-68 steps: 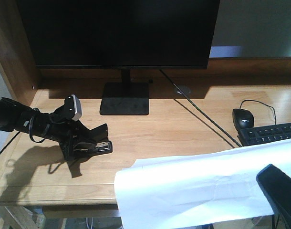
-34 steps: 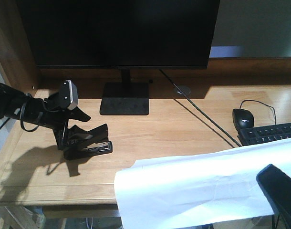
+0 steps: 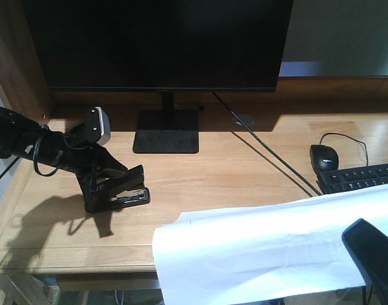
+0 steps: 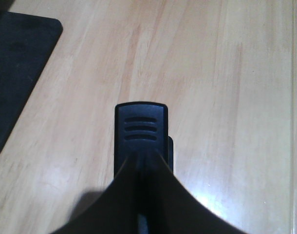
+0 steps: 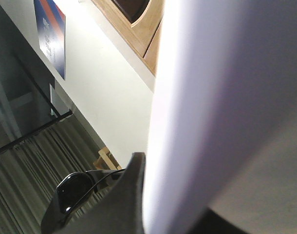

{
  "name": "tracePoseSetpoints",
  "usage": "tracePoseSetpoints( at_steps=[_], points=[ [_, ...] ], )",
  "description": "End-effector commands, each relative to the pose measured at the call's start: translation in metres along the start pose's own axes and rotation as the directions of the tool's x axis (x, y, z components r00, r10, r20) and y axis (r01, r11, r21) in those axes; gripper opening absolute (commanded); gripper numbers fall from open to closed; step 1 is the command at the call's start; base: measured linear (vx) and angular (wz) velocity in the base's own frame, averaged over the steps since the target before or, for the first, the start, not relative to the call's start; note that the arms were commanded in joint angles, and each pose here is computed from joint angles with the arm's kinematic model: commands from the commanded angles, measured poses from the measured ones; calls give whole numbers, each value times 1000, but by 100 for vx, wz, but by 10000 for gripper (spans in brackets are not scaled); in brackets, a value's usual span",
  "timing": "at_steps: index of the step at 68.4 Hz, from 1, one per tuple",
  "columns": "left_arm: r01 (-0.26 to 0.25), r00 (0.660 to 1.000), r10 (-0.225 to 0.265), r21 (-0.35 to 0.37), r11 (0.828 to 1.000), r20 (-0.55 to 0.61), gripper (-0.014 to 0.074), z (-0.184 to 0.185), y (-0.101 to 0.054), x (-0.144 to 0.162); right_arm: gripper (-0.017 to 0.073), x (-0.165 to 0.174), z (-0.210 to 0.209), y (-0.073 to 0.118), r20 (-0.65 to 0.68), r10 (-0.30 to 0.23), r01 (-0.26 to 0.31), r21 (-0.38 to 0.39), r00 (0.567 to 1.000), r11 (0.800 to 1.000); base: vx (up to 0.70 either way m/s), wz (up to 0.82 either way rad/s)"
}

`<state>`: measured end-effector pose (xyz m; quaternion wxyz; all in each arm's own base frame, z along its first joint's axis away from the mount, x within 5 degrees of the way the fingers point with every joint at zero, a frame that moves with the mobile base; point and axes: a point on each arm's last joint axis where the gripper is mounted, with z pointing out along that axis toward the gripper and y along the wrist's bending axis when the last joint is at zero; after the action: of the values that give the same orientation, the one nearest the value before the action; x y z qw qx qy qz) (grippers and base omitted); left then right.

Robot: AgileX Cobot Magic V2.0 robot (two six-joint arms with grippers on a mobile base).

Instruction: Grab stapler and paper to desk for stapling

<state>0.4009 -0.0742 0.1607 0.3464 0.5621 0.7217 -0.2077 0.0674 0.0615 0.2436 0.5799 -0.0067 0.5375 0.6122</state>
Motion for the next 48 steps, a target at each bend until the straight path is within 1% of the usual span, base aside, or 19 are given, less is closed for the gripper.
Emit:
tracePoseSetpoints(
  at_steps=[1, 48],
  points=[
    [-10, 998, 13, -47, 999, 61, -8, -15, 3, -24, -4, 0, -4, 5, 38, 14, -11, -83, 999, 996, 0, 0],
    [-10, 998, 12, -39, 999, 66, -6, -15, 2, -24, -4, 0, -4, 5, 39, 14, -11, -84, 999, 996, 0, 0]
  ],
)
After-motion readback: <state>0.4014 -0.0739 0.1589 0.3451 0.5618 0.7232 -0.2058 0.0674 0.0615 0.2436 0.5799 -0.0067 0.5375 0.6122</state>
